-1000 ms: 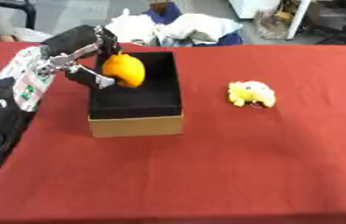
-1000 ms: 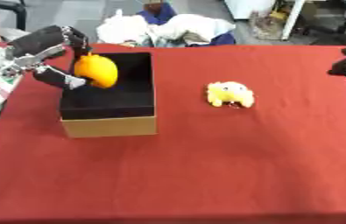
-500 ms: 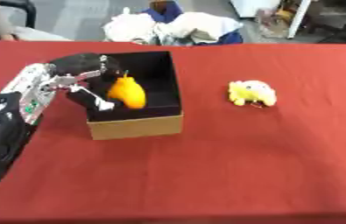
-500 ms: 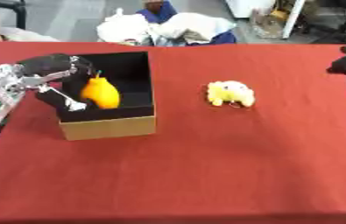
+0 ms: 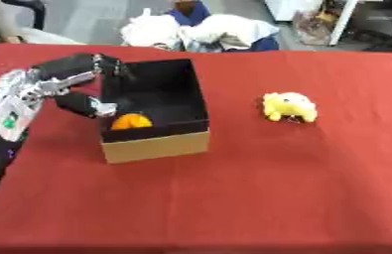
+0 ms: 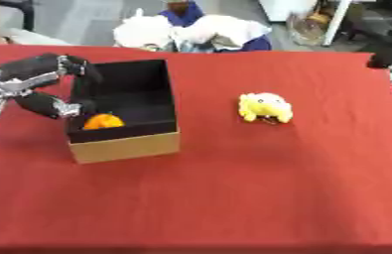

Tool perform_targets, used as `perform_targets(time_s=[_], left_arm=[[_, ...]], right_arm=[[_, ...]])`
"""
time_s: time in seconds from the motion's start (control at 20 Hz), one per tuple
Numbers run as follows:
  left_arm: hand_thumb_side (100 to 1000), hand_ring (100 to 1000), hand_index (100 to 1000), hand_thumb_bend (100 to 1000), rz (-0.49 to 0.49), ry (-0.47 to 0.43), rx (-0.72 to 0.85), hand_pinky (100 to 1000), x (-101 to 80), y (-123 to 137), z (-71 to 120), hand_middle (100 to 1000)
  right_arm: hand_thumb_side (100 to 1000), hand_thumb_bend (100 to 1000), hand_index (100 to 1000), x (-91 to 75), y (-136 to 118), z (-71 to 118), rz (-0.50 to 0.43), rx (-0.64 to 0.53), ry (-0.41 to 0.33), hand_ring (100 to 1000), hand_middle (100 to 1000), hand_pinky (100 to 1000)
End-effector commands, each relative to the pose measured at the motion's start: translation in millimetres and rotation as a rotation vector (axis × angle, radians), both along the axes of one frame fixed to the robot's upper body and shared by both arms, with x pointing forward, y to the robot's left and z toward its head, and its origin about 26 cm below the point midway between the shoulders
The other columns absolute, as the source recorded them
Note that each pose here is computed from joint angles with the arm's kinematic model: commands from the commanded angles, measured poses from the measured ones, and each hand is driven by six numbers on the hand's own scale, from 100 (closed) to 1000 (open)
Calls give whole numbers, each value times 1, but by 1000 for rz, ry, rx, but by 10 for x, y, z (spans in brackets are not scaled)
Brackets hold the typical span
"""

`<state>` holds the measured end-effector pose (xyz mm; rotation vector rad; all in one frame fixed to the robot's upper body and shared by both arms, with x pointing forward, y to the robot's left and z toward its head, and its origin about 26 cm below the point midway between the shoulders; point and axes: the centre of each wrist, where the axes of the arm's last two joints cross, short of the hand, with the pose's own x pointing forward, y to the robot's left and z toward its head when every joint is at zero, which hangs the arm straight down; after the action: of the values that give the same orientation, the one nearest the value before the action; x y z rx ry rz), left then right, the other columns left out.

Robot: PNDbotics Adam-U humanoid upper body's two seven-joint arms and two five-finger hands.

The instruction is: Pick up objects on the table and place them in the box.

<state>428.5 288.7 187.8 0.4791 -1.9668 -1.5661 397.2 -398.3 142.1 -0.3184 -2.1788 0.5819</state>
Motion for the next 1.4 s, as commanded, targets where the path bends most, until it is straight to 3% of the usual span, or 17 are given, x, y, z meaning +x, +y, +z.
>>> perform_targets(time_s=[0.05,0.25,0.65,0.85,1.0,1.4], left_arm=[[679,580,794,244,5,-44,-185,685,-173,99,346,658],[690,557,783,149,6,38,-413,676,-380,112,324,631],[749,546,773,136,30,160,-629,673,-709,156,143,620],[750,544,771,150,48,198,-662,672,-755,152,54,618],[750,544,771,154,48,215,-673,673,-765,136,23,618],[754,543,769,162,47,239,-684,673,-775,121,-25,618]], right_arm=[[562,100,824,102,-157,278,10,-142,-18,680,628,746],[607,100,838,298,-212,304,64,-292,33,713,673,757],[664,100,885,612,-142,44,165,-571,211,814,784,786],[748,100,913,712,30,-134,212,-730,301,864,838,806],[760,111,921,777,186,-225,232,-830,344,878,857,810],[801,268,930,840,431,-382,200,-1015,356,895,888,811]])
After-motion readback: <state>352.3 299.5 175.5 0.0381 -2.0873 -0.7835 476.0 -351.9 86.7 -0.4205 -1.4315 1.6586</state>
